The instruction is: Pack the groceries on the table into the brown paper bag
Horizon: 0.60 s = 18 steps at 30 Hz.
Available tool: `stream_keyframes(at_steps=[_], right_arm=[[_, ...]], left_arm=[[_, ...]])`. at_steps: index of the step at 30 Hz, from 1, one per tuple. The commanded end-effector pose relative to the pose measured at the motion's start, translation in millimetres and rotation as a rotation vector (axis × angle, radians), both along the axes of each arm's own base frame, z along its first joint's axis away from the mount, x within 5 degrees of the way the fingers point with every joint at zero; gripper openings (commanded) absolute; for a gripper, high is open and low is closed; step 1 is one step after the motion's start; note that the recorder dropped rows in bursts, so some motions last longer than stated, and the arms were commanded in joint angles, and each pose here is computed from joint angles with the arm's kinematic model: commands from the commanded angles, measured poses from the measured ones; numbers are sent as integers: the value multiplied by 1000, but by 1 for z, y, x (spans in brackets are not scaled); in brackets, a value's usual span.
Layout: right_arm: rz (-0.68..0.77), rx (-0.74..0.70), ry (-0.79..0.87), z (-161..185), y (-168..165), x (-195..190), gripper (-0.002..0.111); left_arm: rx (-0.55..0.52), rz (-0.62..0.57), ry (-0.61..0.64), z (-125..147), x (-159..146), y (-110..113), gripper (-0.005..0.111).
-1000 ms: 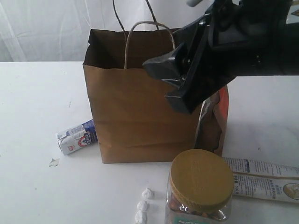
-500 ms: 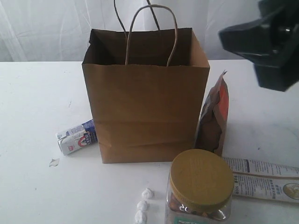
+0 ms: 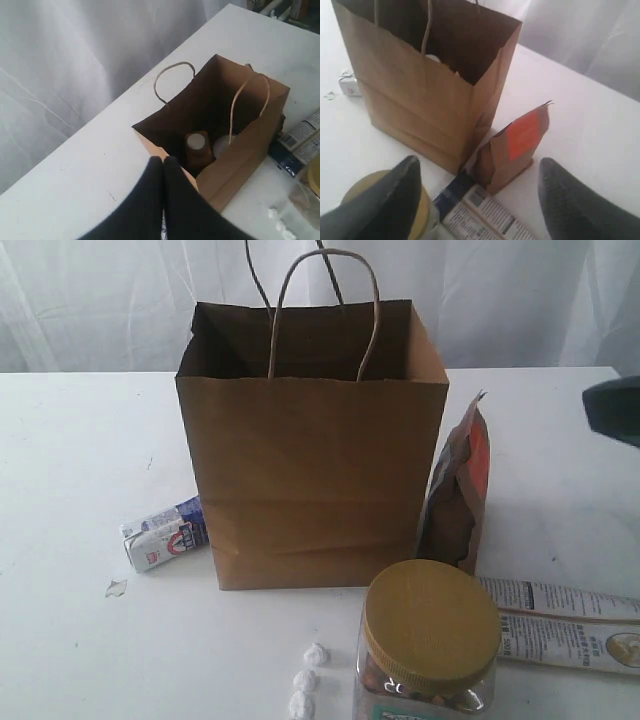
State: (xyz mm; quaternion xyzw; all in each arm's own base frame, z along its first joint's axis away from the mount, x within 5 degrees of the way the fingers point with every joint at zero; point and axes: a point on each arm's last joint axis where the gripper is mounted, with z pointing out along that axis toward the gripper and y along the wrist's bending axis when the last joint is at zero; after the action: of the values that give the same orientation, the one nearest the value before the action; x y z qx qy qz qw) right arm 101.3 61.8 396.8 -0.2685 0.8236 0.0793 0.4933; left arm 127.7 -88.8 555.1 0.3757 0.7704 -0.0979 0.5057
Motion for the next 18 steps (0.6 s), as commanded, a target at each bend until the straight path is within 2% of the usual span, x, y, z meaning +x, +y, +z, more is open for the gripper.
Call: stream_keyframes(at_steps=[1, 7, 13, 18], right_arm=[[27, 16, 121, -26, 7, -2, 62], [66, 19, 188, -47, 13, -3, 62], [70, 38, 164, -46, 15, -2, 62], [73, 50, 148, -44, 15, -1, 62]], left_arm=[[10, 24, 54, -11, -38, 26, 0], [23, 164, 65, -45, -74, 62, 0], [-96, 251, 72, -104, -106, 86, 0], [-202, 283, 65, -157, -121, 95, 0]])
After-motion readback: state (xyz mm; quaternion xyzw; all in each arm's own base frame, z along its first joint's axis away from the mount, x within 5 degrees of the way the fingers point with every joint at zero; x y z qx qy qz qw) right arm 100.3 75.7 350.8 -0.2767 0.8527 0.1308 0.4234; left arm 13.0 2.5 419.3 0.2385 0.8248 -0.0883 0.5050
